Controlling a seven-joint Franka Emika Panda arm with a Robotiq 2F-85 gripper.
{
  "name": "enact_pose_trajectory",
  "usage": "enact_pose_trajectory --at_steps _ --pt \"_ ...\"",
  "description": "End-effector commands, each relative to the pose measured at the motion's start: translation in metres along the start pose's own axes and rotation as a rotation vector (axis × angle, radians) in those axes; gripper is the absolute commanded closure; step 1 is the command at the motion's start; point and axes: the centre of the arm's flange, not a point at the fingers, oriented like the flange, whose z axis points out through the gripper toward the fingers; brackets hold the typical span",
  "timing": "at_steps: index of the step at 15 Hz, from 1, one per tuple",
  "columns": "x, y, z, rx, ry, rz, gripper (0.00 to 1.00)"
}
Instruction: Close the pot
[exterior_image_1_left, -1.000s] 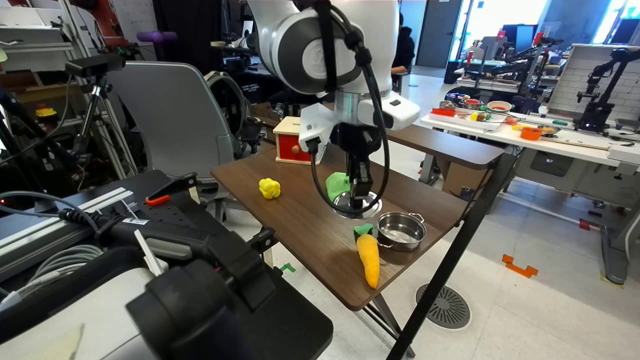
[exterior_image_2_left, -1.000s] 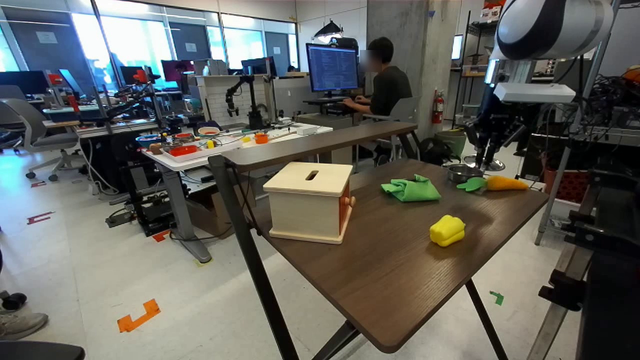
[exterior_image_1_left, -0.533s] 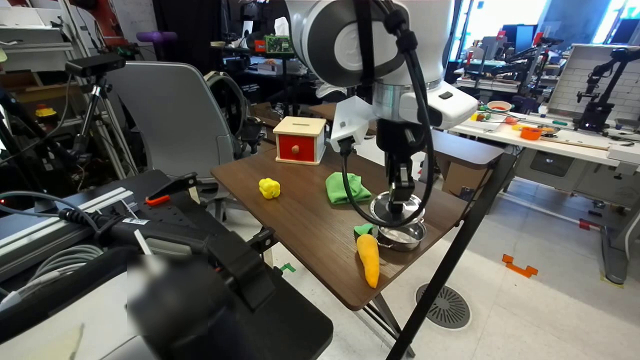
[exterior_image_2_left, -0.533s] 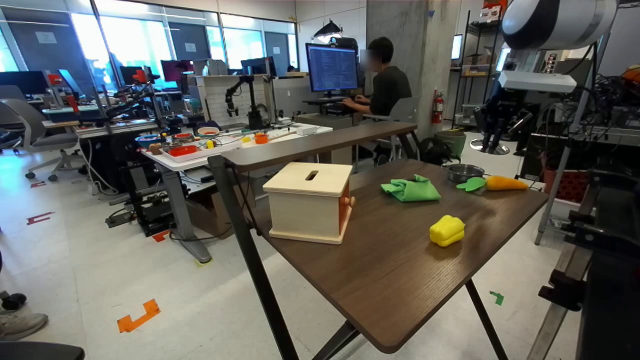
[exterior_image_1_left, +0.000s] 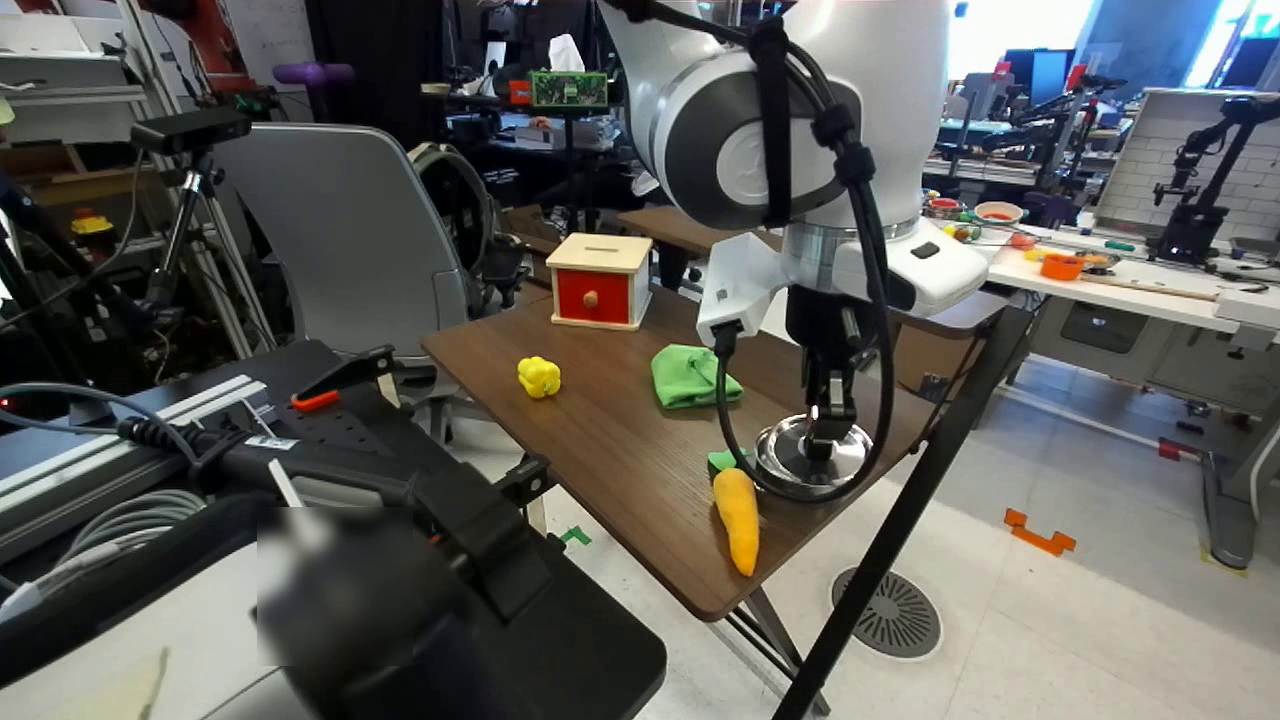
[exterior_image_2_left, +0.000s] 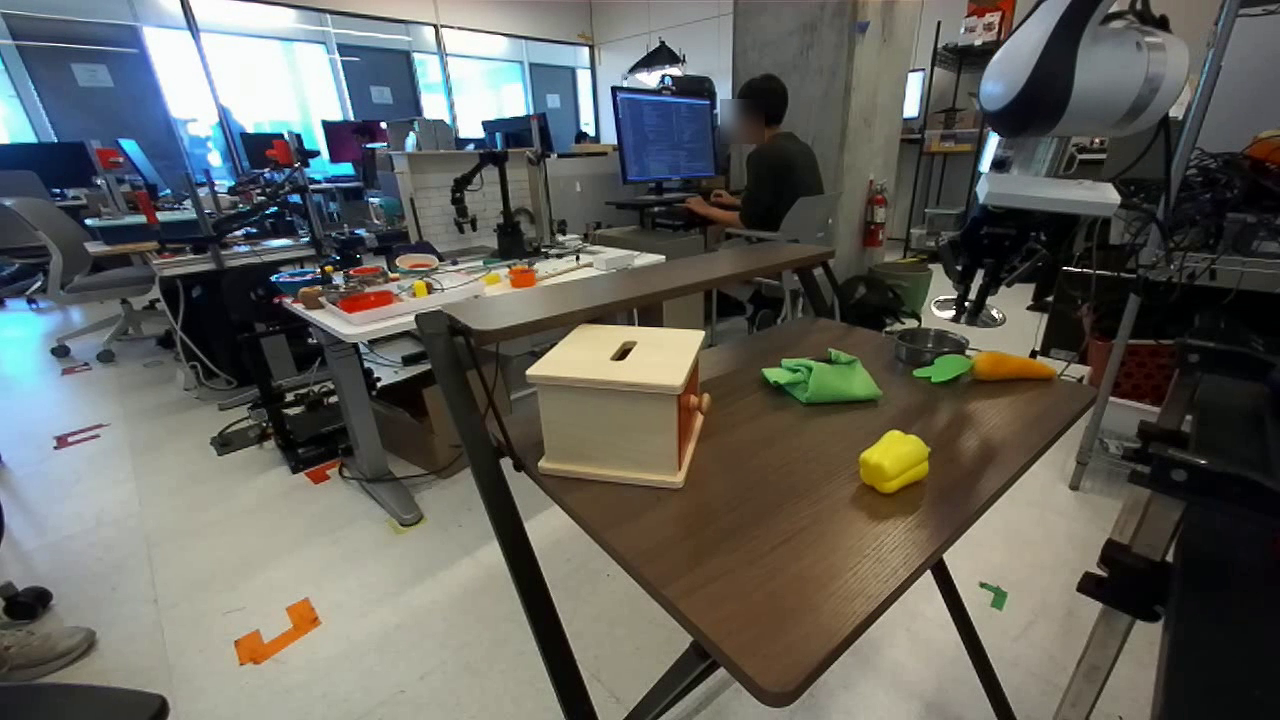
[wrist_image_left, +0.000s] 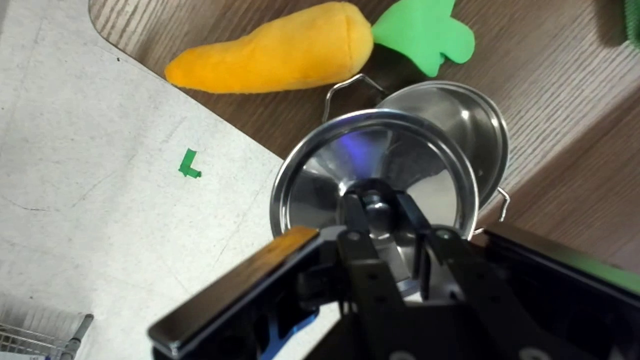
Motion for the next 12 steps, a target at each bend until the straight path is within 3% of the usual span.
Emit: enact_pose_trajectory --at_steps 1,12 --pt "0.018 -0.020 0.016 0.021 -0.027 0.038 0.95" --pt "0.024 -0.057 0.039 0.025 -0.082 0.055 0.95"
